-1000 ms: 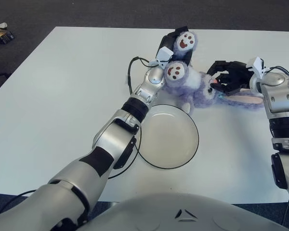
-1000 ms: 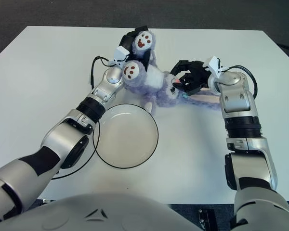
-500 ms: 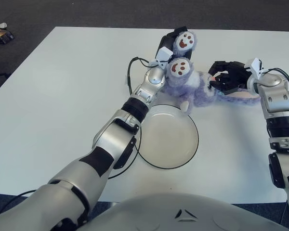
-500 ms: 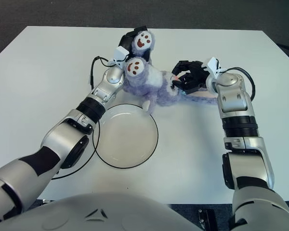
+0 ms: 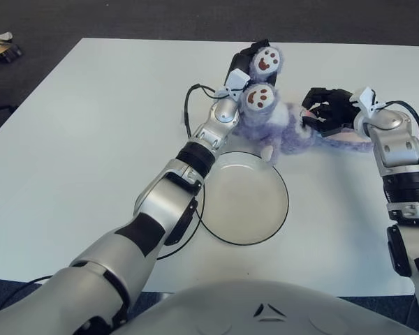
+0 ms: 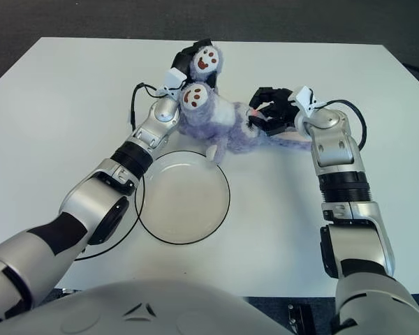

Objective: Put the doll into the plate.

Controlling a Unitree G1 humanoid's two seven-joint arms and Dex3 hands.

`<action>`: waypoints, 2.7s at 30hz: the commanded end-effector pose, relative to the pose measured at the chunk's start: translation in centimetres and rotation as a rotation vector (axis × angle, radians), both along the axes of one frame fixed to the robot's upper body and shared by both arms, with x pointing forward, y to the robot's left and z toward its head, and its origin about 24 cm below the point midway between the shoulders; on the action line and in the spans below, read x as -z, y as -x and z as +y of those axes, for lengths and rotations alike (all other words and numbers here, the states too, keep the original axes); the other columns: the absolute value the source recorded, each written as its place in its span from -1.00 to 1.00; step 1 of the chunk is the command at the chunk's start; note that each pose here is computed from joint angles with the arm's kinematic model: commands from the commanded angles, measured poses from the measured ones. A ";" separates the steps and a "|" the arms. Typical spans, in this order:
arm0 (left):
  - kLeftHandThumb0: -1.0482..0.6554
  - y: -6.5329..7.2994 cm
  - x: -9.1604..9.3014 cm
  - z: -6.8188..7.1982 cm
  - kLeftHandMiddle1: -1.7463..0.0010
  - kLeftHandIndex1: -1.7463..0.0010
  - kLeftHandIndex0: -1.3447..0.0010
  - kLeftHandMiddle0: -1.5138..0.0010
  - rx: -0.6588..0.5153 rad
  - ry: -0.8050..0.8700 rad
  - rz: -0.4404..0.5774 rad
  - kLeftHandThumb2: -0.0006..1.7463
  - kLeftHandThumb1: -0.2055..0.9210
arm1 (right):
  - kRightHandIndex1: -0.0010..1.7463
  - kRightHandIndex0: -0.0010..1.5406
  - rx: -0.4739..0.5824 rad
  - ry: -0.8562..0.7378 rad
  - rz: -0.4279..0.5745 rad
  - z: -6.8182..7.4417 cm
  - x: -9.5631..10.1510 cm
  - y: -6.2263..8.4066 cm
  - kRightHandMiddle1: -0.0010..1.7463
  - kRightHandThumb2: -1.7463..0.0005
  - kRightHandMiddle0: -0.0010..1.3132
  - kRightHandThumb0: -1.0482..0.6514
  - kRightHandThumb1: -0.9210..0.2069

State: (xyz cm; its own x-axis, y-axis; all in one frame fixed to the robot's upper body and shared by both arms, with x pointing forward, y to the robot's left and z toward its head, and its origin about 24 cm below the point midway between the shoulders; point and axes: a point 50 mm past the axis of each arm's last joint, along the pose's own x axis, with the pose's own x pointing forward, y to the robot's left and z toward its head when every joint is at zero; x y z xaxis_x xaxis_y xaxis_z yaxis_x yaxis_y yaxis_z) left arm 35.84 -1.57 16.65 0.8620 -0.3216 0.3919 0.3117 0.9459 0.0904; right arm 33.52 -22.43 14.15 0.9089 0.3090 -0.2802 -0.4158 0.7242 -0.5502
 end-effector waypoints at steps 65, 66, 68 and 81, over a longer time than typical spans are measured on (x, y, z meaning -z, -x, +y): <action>0.85 1.1 0.3 -3.2 -1.00 -1.00 -0.50 0.02 0.059 0.151 0.082 0.73 -0.35 | -1.00 -1.00 0.165 0.437 -0.613 -0.3 -0.4 5.1 -0.86 0.46 -1.00 -1.00 -1.00; 0.85 1.1 0.3 -3.2 -1.00 -1.00 -0.50 0.02 0.060 0.151 0.082 0.73 -0.35 | -1.00 -1.00 0.155 0.429 -0.608 -0.2 -0.4 5.2 -0.87 0.46 -1.00 -1.00 -1.00; 0.85 1.1 0.2 -3.3 -1.00 -1.00 -0.50 0.02 0.060 0.152 0.084 0.73 -0.35 | -1.00 -1.00 0.137 0.412 -0.596 0.0 -0.3 5.4 -0.92 0.49 -1.00 -1.00 -1.00; 0.85 1.1 0.2 -3.6 -1.00 -1.00 -0.48 0.03 0.047 0.142 0.081 0.72 -0.35 | -1.00 -1.00 0.069 0.324 -0.531 0.9 0.0 5.9 -0.98 0.56 -1.00 -1.00 -1.00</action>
State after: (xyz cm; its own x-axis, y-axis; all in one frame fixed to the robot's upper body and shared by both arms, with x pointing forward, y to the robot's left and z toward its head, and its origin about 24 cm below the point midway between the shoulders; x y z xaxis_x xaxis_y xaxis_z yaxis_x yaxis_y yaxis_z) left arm 36.87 0.44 14.77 0.9136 -0.2291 0.3360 0.2366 0.9714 0.0191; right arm 27.97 -21.70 13.89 0.9691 0.1995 0.1450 0.0333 0.4768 -0.8784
